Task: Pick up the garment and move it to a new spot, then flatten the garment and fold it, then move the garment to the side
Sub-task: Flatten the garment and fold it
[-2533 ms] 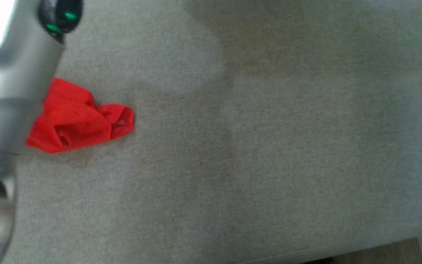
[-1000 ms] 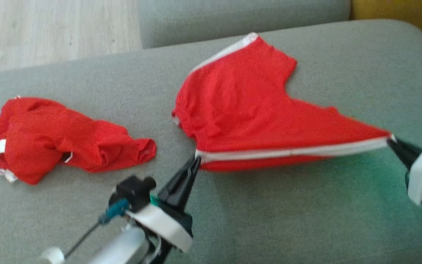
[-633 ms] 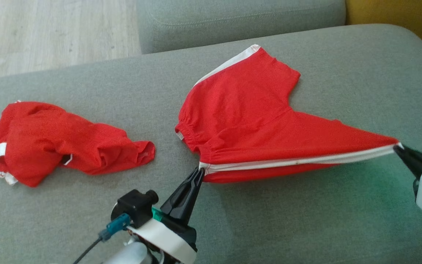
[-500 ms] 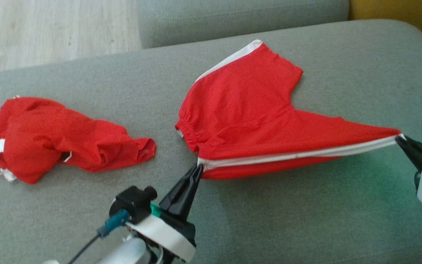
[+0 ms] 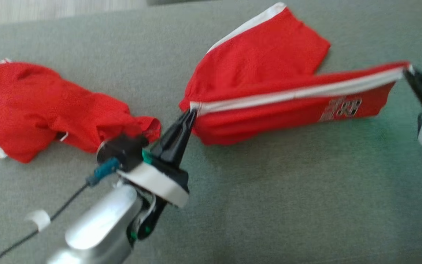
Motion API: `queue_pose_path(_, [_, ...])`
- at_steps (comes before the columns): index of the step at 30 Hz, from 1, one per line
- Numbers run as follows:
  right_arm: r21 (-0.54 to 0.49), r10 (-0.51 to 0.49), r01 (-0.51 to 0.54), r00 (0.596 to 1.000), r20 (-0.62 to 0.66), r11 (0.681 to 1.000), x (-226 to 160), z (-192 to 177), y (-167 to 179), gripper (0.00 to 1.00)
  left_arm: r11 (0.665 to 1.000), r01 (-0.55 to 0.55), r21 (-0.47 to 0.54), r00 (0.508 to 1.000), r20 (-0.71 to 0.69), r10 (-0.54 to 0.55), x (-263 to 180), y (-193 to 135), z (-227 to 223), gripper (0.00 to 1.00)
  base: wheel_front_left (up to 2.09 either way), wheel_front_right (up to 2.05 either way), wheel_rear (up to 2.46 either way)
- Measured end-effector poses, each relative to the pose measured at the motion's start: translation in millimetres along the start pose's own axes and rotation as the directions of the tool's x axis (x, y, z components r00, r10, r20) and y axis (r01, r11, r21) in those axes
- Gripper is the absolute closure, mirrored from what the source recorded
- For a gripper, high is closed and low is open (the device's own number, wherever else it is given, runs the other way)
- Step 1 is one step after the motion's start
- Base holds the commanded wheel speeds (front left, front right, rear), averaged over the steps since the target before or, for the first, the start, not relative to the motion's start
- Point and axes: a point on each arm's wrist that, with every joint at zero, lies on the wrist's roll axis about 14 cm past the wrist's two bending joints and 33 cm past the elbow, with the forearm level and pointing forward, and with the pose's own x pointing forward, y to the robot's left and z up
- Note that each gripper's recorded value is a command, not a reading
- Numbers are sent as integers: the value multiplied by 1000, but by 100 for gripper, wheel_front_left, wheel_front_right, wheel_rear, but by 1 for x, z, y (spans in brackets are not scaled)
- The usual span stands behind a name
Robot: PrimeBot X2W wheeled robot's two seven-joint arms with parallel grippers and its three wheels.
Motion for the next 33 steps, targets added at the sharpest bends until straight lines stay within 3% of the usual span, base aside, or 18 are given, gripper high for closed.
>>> queue_pose_path(15, [-158,85,-79,996,36,984,121,75,24,100,993,-112,33,992,-45,114,34,69,-4,100,0,0,0])
queue_pose_path(26, [-222,138,-141,990,-28,965,192,66,52,100,984,-173,32,980,-90,175,41,102,-28,100,0,0,0])
queue_pose_path(27, [-232,135,-137,991,-24,963,197,66,52,7,983,-181,34,979,-94,183,42,105,-29,100,0,0,0])
queue_pose_path(28, [-230,129,-132,991,-30,964,201,65,51,0,981,-189,33,977,-98,191,42,107,-30,95,0,0,0])
queue_pose_path(29, [-233,125,-130,992,-36,964,204,62,51,0,981,-193,33,976,-97,195,42,109,-31,62,0,0,0])
queue_pose_path(31, [-225,116,-119,993,-28,967,206,61,49,0,979,-203,35,972,-111,205,39,112,-35,38,0,0,0])
queue_pose_path(32, [-215,110,-110,994,-13,970,204,62,48,0,977,-210,44,970,-115,213,37,114,-36,0,0,0,0])
queue_pose_path(33, [-212,107,-105,994,-2,972,202,64,47,0,976,-211,49,970,-109,216,36,114,-34,0,0,0,0])
